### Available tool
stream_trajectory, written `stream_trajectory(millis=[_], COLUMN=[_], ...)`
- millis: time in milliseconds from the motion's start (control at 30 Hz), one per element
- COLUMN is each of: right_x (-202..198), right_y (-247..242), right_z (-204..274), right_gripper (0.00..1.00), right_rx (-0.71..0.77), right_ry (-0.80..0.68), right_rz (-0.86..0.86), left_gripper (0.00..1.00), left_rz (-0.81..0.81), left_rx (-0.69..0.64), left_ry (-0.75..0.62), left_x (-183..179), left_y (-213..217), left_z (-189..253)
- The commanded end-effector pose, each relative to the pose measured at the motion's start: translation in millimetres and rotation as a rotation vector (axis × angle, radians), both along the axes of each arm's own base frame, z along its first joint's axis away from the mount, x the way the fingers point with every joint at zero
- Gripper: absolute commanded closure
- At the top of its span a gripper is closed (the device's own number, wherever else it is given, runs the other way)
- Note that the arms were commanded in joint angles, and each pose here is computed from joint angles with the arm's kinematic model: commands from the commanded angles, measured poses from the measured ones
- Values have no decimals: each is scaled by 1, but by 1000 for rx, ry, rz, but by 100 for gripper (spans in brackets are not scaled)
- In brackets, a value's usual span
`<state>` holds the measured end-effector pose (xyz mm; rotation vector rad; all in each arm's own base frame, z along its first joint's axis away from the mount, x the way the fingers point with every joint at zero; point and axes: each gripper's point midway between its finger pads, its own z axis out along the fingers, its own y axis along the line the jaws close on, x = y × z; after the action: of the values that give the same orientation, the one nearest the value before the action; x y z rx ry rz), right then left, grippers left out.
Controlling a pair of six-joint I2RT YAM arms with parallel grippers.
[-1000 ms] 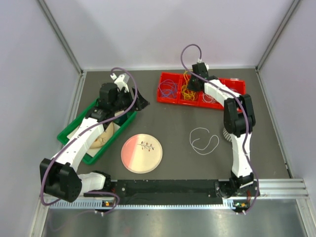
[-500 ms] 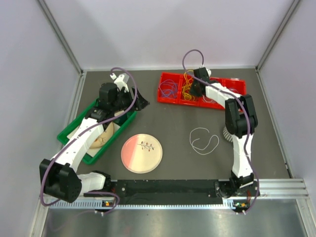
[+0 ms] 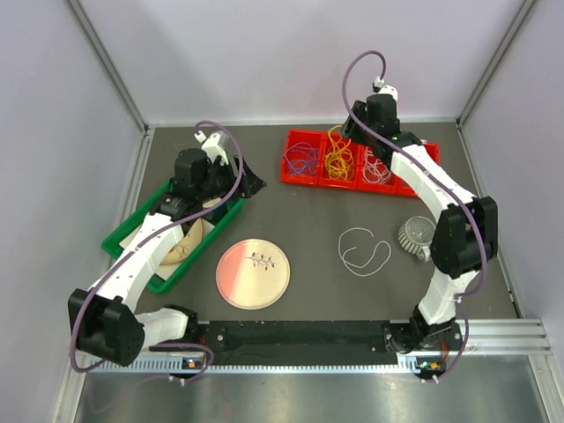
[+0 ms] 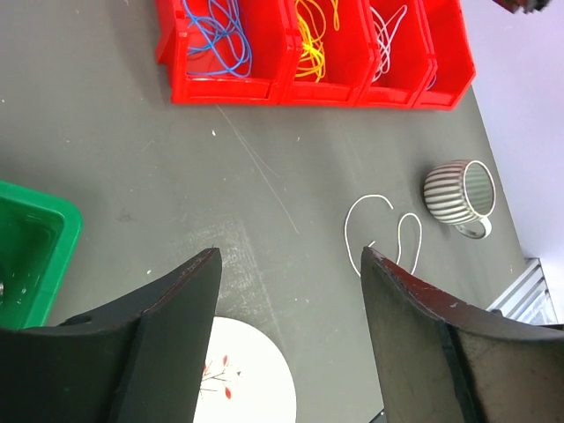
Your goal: Untangle the cables
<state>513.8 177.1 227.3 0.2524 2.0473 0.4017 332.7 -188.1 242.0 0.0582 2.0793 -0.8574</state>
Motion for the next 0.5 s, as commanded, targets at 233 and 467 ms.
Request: stream_trajectory(millis=[233, 467], right_x=[-88, -181], right_y=[-20, -39], right_z=[-24, -77], right_gripper=[39, 38], right_rx=[-47, -138], right_ry=[40, 127], right_rz=[-1, -23], left_gripper=[30, 30], left_rz=[-3, -16], left_rx=[-33, -37], left_ry=[-74, -75], left_x=[0, 2], left_y=[0, -3], left_z=[18, 18])
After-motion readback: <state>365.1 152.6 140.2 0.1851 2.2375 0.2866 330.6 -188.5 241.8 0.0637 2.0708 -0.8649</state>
